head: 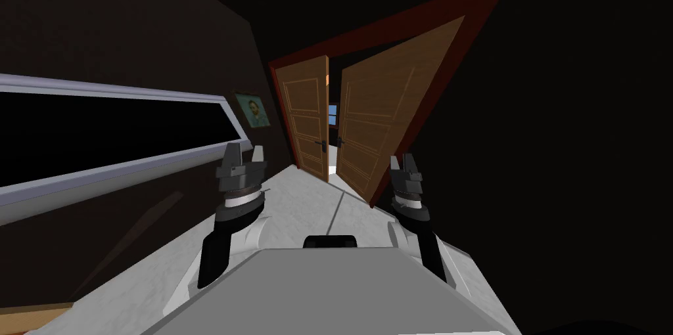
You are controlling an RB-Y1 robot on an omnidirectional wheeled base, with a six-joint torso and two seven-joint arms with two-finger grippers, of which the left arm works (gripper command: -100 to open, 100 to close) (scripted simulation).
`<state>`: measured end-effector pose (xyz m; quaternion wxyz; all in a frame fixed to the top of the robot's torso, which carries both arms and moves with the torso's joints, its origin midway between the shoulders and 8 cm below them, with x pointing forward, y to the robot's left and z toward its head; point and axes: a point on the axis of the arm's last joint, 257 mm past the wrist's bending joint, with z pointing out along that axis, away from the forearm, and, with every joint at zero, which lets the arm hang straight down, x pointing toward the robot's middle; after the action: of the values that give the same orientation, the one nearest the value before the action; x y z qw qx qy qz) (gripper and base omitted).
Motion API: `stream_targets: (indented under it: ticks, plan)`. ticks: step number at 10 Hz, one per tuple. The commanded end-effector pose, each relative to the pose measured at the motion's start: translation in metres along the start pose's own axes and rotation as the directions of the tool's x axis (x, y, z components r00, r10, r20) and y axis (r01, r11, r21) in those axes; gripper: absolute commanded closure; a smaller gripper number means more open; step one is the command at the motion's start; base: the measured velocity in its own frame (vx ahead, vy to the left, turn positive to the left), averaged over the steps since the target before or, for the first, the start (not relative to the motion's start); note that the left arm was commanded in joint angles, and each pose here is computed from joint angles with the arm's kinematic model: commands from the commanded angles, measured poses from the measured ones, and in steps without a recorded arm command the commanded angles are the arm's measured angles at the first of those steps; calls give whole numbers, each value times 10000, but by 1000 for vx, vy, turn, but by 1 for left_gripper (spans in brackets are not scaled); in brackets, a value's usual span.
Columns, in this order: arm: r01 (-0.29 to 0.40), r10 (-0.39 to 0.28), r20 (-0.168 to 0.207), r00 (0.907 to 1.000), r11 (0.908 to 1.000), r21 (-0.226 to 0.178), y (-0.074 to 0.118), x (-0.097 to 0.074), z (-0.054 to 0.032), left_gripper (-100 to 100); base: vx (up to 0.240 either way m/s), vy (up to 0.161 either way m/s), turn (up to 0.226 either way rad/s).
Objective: Push the door open
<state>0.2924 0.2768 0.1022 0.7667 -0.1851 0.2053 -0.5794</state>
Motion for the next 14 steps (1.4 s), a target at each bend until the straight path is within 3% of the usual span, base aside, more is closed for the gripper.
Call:
stream_targets:
  ticks: [1,9,11,14]
  plan:
    - [105,-105,-50,9999,9998,-158,104,35,-14,-100,106,101,5]
    - [698,-739,-318,9968,9911,-1131,719,273,-109,-100,71,46,-19]
    - [926,-996,-418,9942,9850,-1453,927,381,-134,-100,61,51,-15]
    - [1034,-1133,-476,9924,9791,-1754,1091,448,-179,-100,53,37,-14]
